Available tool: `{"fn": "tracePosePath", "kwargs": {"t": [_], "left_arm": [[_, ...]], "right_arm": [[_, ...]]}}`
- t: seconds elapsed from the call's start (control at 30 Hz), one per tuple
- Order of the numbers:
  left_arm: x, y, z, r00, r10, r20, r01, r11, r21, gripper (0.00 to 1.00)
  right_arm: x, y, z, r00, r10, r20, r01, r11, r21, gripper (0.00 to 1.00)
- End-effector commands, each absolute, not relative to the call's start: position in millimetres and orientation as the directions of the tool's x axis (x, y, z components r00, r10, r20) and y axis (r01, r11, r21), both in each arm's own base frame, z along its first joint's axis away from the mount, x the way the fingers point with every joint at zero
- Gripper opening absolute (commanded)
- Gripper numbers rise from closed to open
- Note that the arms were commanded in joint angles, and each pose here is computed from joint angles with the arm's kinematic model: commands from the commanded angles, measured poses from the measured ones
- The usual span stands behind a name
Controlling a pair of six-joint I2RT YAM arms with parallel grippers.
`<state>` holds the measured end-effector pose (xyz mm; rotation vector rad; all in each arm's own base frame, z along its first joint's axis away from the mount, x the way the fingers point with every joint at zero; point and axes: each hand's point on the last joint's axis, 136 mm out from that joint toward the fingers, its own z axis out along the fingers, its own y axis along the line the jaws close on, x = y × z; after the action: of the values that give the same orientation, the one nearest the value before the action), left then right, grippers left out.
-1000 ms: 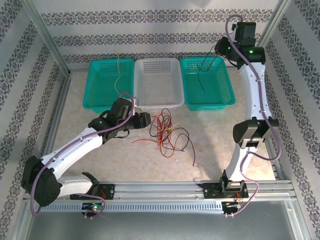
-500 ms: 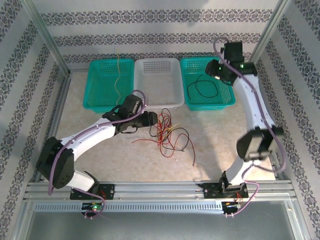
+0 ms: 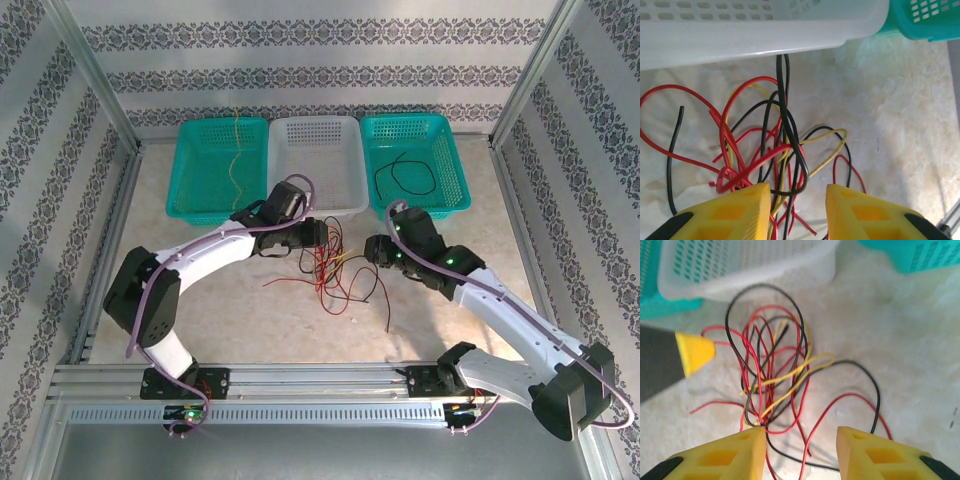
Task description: Untangle the cables
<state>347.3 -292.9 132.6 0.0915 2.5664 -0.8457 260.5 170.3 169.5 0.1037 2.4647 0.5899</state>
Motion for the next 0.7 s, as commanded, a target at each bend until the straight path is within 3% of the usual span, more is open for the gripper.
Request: {"fn": "tracePosePath", "kwargs": {"t": [0.0,0.17,0.3,0.67], "left_arm": [[356.1,-293.7,144.9,-0.880,-0.024,-0.474,0.242,0.836,-0.493,0.33],[375.4,-292.6,171.2,-0.837,0.019,-0.547,0.289,0.864,-0.413,0.35],[384.0,-289.0,163.5,-0.833,0.070,-0.548,0.302,0.888,-0.346,0.35],[366.4,-296.5,134.7,-0.882,0.074,-0.466,0.290,0.864,-0.411,0.37]], "right_arm": [[271.9,177.5,191.1,-0.761,0.273,-0.589,-0.061,0.873,0.484,0.41],[279.9,185.6,197.0,-0.759,0.256,-0.599,-0.078,0.877,0.473,0.41],[285.0,188.4,202.1,-0.751,0.266,-0.604,-0.077,0.873,0.481,0.41],[278.8,186.3,182.0,-0.791,0.264,-0.552,-0.033,0.883,0.469,0.41]]}}
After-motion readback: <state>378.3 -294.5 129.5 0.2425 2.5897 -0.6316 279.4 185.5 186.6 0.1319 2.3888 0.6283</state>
